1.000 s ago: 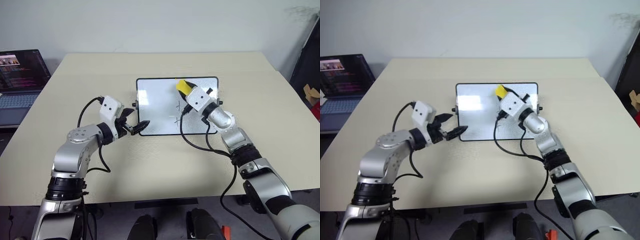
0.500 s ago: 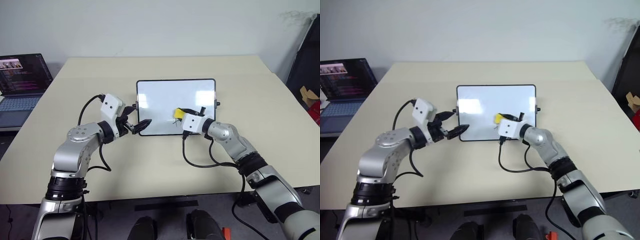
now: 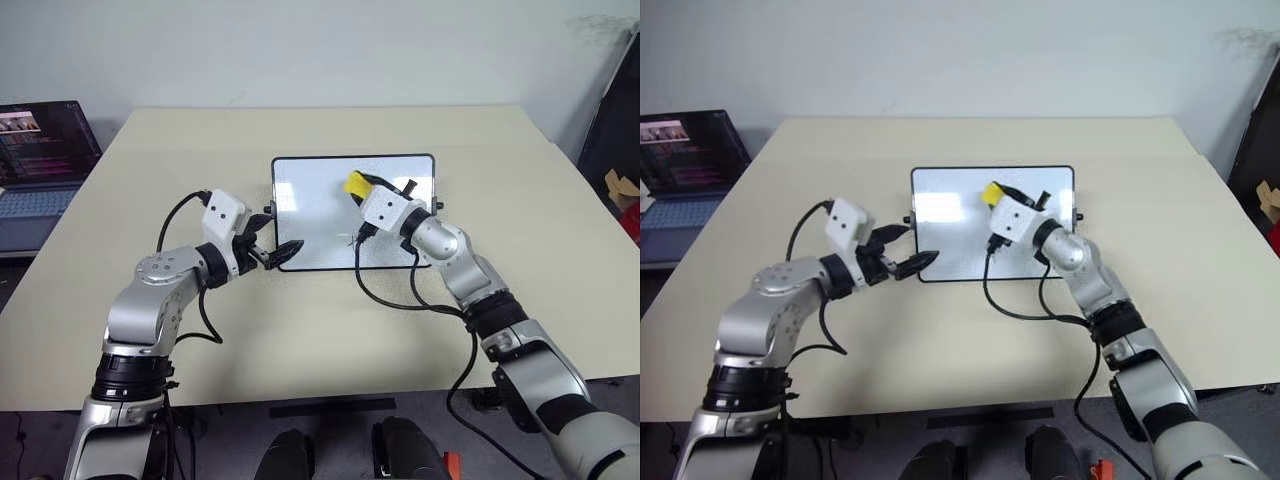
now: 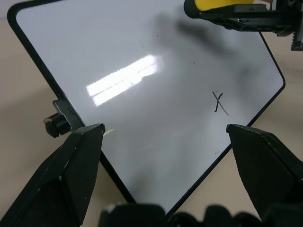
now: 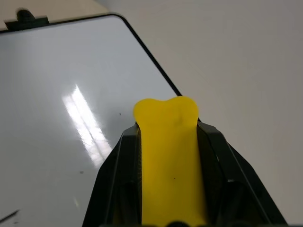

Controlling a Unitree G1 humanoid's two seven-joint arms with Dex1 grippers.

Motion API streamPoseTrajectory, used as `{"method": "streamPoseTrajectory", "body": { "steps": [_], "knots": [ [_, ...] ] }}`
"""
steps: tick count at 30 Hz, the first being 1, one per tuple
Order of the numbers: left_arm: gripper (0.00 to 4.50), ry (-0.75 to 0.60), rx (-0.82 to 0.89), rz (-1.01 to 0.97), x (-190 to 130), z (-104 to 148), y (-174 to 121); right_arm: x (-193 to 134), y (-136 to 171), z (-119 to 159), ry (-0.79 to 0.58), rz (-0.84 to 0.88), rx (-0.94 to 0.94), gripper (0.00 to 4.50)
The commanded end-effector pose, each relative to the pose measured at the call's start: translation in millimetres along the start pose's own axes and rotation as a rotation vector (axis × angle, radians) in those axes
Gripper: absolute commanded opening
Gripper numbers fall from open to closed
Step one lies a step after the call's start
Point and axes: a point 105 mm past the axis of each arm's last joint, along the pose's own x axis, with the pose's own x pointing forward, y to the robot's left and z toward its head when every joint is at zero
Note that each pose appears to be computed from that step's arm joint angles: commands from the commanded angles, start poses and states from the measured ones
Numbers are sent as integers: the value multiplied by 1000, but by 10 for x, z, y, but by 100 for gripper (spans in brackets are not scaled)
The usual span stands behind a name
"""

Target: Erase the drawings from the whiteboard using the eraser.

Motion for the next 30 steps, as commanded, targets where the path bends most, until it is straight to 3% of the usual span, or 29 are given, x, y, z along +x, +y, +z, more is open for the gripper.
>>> {"method": "streamPoseTrajectory", "body": {
  "steps": [1, 10, 15, 19, 22, 26, 30],
  "knots": [
    [450, -55, 39, -23, -1, 177, -68, 20, 57, -73, 46, 13, -17, 122],
    [450, -58, 35, -21, -3, 180, -74, -141, 610, -248, 101, 267, -130, 122],
    [450, -60, 34, -22, 5, 182, -70, -100, 425, -162, 75, 169, -104, 122],
    [450, -56, 34, -19, 0, 167, -58, -73, 21, 109, -36, -11, 154, 122],
    [450, -52, 37, -15, -15, 147, -46, -155, -96, 190, -82, -44, 344, 122],
    [450, -82, 56, -20, -88, 150, -72, -572, 16, 240, -107, 74, 712, 122],
    [450, -57, 34, -11, -178, 5, -74, -983, 206, 203, -20, 200, 685, 122]
  ]
}}
